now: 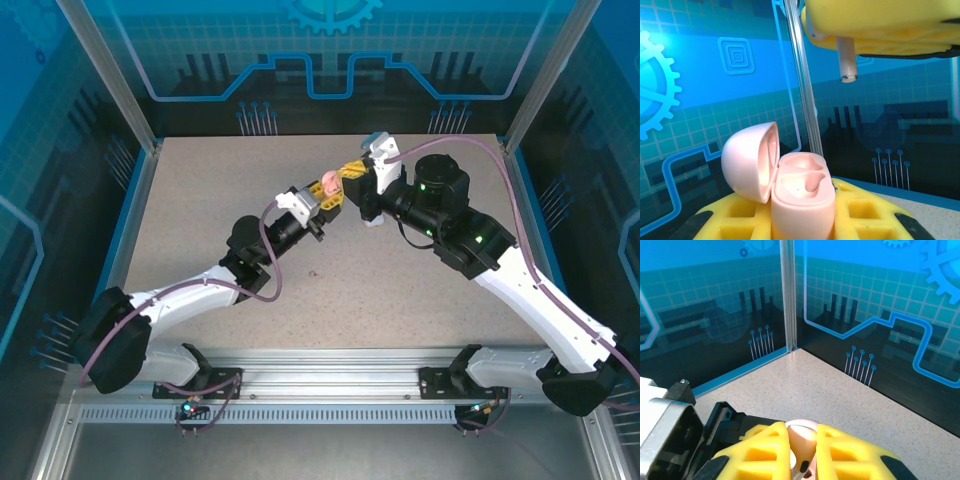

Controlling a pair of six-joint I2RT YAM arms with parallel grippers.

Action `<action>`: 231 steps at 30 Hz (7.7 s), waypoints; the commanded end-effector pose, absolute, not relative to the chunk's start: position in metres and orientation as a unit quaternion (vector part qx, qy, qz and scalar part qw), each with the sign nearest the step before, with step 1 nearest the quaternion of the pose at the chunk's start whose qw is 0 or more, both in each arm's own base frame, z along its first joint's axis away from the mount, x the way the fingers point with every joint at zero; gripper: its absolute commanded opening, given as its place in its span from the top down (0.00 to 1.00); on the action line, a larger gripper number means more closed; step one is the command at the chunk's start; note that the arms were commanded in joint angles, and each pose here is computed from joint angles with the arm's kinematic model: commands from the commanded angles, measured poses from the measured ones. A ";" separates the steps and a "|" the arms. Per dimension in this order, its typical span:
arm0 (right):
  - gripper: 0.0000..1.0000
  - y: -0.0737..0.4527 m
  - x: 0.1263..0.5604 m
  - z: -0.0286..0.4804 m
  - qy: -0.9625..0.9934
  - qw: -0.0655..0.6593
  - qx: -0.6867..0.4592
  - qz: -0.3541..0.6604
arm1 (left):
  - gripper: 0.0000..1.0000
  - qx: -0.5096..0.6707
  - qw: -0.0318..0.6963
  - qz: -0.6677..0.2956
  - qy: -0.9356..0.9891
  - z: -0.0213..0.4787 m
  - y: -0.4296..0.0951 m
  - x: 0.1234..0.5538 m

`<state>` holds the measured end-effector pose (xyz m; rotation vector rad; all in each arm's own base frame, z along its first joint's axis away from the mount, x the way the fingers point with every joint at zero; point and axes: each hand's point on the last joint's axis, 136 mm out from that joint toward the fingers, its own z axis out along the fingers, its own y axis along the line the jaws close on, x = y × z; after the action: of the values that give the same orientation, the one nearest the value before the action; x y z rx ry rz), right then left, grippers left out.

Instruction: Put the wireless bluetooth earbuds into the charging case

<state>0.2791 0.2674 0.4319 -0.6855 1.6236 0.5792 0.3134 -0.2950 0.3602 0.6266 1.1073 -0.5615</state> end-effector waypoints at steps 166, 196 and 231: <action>0.36 0.324 0.314 0.082 0.935 0.143 -0.281 0.165 | 1.00 0.121 0.808 -0.167 0.551 0.374 -0.165 0.312; 0.49 0.344 0.299 0.038 0.926 0.062 -0.365 0.075 | 1.00 0.112 0.809 -0.165 0.553 0.374 -0.156 0.314; 0.63 0.337 0.285 0.011 0.917 0.033 -0.396 0.022 | 1.00 0.109 0.810 -0.166 0.552 0.375 -0.155 0.315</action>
<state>0.2941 0.3380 0.0174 -1.1649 2.8098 0.1081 0.3160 -0.1612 0.3666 0.2599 1.2093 -0.3552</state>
